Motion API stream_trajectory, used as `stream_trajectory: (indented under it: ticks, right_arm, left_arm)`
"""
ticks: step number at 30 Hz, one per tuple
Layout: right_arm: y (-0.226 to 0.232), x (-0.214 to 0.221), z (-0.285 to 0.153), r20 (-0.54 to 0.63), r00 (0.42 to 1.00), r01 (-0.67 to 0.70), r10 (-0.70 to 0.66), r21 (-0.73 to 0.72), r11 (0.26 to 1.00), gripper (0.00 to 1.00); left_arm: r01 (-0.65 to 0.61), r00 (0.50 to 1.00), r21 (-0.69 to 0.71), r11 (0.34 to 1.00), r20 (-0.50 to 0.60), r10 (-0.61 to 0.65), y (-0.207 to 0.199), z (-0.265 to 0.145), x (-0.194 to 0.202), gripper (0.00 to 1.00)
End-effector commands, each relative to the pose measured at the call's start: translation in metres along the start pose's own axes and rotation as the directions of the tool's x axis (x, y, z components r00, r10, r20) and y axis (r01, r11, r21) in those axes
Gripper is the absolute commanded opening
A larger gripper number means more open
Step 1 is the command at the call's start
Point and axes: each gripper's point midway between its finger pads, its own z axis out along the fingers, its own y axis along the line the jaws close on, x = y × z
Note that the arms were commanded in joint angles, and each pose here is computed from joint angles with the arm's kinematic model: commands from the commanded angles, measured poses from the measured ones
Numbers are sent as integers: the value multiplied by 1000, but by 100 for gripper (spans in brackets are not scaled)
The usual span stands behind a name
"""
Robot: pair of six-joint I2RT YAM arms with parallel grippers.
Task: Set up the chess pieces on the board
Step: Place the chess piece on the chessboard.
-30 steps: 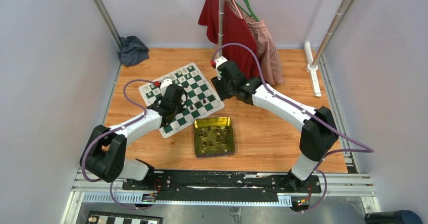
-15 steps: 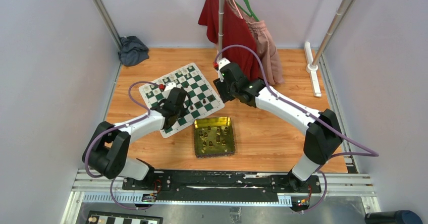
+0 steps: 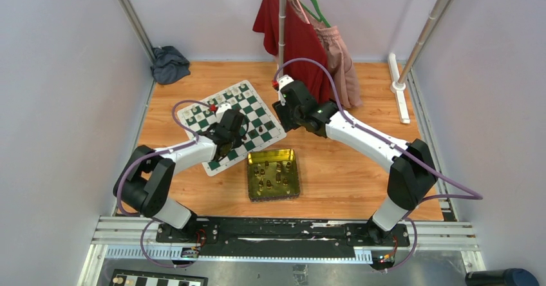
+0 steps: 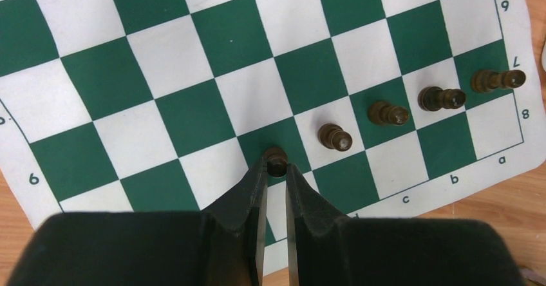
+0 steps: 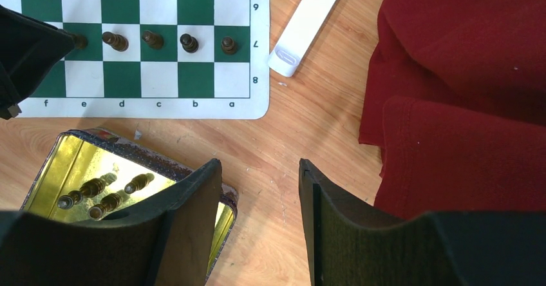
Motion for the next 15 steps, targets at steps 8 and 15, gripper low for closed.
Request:
stream_trajectory:
  ticks: [8,15]
  right_arm:
    - [-8,5,-4,-12,1000,-14,14,24,1000,52]
    - [-7,4,-4,-10,1000,-16,17,19,1000,52]
  left_arm:
    - [-14,1000,10,1000,18,14,-12,3,-7,0]
    - [-7,1000,-11,1000,21,8,-8,1,-6,0]
